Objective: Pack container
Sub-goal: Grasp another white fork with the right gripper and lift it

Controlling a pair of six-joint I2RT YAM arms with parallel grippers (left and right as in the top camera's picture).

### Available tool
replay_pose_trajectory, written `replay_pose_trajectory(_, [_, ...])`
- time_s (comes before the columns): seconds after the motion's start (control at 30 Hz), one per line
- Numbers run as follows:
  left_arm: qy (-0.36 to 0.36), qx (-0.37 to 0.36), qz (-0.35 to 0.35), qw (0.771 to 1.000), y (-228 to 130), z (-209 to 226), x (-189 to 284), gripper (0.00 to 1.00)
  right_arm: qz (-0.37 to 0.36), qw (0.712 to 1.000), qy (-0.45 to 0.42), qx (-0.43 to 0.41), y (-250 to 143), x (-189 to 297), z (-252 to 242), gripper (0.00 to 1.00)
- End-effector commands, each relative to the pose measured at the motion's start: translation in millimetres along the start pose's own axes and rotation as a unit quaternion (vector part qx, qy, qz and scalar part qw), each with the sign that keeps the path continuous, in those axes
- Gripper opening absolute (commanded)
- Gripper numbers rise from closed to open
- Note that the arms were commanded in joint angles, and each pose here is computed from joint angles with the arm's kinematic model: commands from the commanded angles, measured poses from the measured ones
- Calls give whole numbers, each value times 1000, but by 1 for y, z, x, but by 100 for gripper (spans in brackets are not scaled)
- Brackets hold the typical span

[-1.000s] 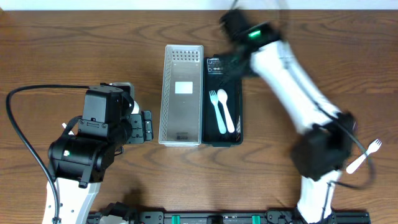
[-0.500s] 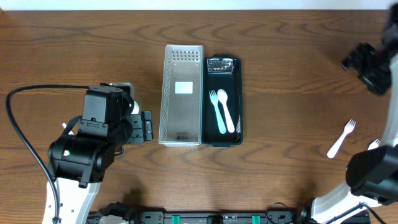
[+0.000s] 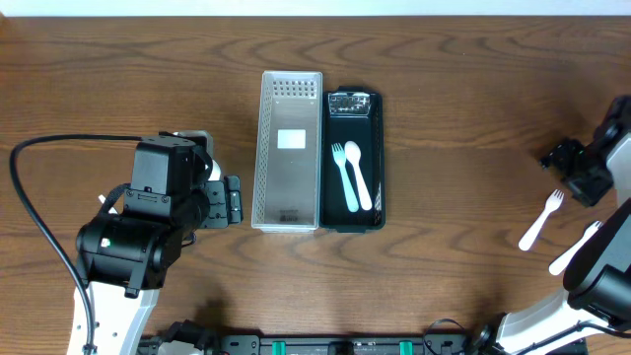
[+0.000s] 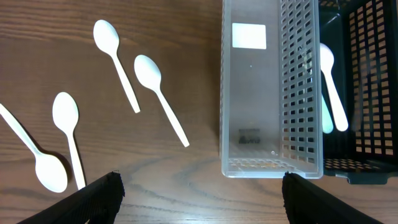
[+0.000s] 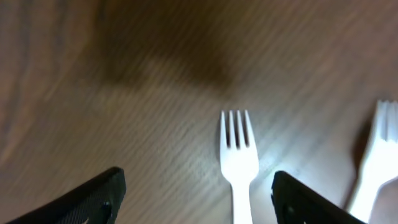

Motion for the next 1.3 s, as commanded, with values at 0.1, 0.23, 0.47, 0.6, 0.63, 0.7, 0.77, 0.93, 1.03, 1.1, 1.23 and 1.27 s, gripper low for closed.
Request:
replay_pose_trajectory(0.1, [5,-1,0,1000,1,1,2,84,8,1000,-3,17,-14,-26,-8,78])
replay_pose_trajectory(0.23, [5,-1,0,1000,1,1,2,84,5,1000,-5,17,-16,-30,-10,78])
replay_pose_trajectory(0.47, [5,-1,2,1000,1,1,2,84,1,1000,-22,17,-19,-34,-16,79])
replay_pose_trajectory(0.6, [5,-1,4,1000,0,1,2,84,3,1000,-25,12,-19,-39,-20,79])
replay_pose_trajectory(0.63, [5,-1,4,1000,0,1,2,84,4,1000,-26,11,-19,-40,-21,79])
replay_pose_trajectory(0.7, [5,-1,5,1000,-1,1,2,84,4,1000,-27,8,-18,-42,-23,79])
replay_pose_trajectory(0.77, [5,-1,6,1000,-1,1,2,84,7,1000,-28,5,-17,-45,-24,79])
replay_pose_trajectory(0.93, [5,-1,6,1000,-1,1,2,84,20,999,-36,2,-19,-54,-28,75])
replay_pose_trajectory(1.03, [5,-1,6,1000,-1,1,1,84,27,999,-39,2,-21,-58,-29,65])
replay_pose_trajectory(1.1, [5,-1,6,1000,-1,1,2,84,29,999,-40,3,-22,-59,-29,56])
replay_pose_trajectory(1.23, [5,-1,6,1000,-1,1,2,84,30,999,-41,3,-22,-59,-29,37])
replay_pose_trajectory(1.27, [5,-1,6,1000,-1,1,2,84,31,999,-41,3,-22,-59,-29,35])
Point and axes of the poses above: each gripper's point midway between its finger pads, its own x axis back along the fingers, its own z axis along the line the jaws close on, y = z × x, the point moved 8 cm from there along x, back along the fingers, and after that the axes turned 9 degrees about -x, right-handed, at the moved point
